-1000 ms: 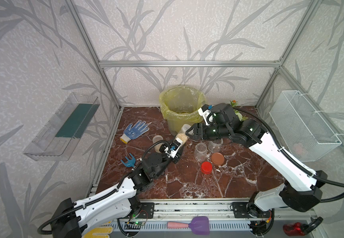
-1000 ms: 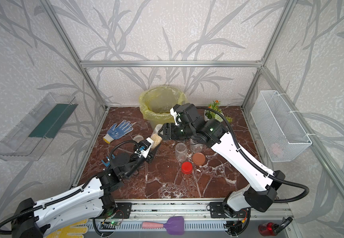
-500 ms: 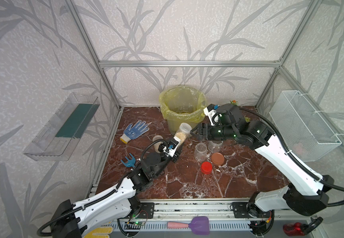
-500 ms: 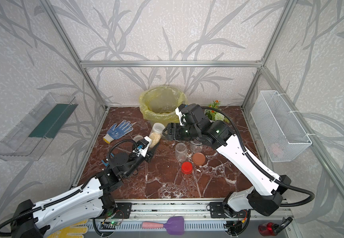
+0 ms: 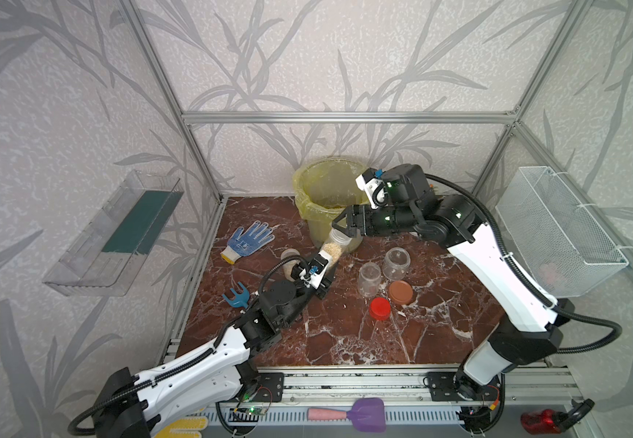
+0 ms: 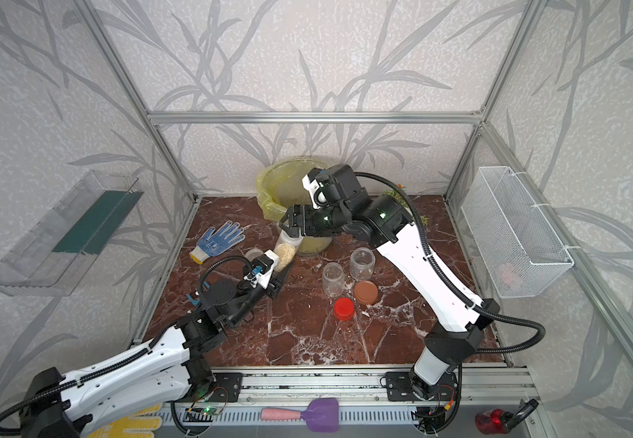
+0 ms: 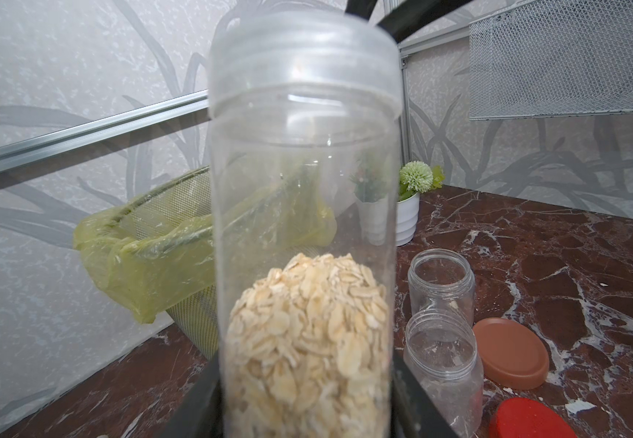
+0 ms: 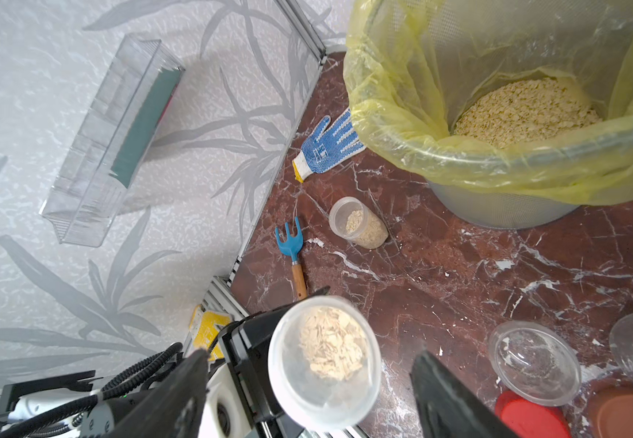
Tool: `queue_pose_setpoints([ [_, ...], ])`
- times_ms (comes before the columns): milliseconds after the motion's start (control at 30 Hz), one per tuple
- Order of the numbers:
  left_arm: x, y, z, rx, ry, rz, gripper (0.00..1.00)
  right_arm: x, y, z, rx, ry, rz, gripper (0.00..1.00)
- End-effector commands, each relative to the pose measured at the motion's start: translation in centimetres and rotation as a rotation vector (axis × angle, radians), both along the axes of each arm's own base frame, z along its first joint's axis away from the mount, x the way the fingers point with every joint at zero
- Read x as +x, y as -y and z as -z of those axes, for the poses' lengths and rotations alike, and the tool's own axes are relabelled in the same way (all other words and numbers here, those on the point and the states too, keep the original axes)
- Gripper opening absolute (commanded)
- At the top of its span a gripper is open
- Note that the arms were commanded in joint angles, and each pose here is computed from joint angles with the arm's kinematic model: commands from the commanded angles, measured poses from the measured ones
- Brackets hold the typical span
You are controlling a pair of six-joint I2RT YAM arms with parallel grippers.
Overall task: Empty expired oatmeal from jars
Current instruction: Open the lid of the jar.
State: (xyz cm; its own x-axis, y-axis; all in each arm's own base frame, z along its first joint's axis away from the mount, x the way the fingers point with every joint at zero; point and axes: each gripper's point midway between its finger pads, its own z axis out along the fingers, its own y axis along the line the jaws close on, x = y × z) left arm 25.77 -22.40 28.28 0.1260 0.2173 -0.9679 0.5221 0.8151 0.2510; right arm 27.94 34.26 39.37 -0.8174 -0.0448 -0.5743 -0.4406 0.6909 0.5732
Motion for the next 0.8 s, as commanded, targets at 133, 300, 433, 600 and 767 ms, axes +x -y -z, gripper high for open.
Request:
queue_pose_setpoints([
  [133, -0.36, -0.5, -1.68, -0.052, 0.033, 0.005, 0.0, -0.84, -0.55, 1.43, -0.125, -0.008, -0.07, 0.84],
  [300, -0.39, -0.69, -1.72, -0.05, 0.033, 0.003, 0.0, -0.88, -0.54, 1.71, -0.149, -0.002, -0.07, 0.84],
  [433, -0.39, -0.7, -1.62, -0.047, 0.03, 0.004, 0.0, -1.04, -0.44, 1.72, -0.157, 0.006, -0.071, 0.82],
  [600, -0.38, -0.69, -1.38, -0.047, 0.022, 0.006, 0.0, -1.17, -0.42, 1.46, -0.157, 0.021, -0.073, 0.8],
  [767, -0.39, -0.65, -1.34, -0.049, 0.019, 0.01, 0.0, -1.16, -0.68, 1.28, -0.154, 0.032, -0.083, 0.79],
])
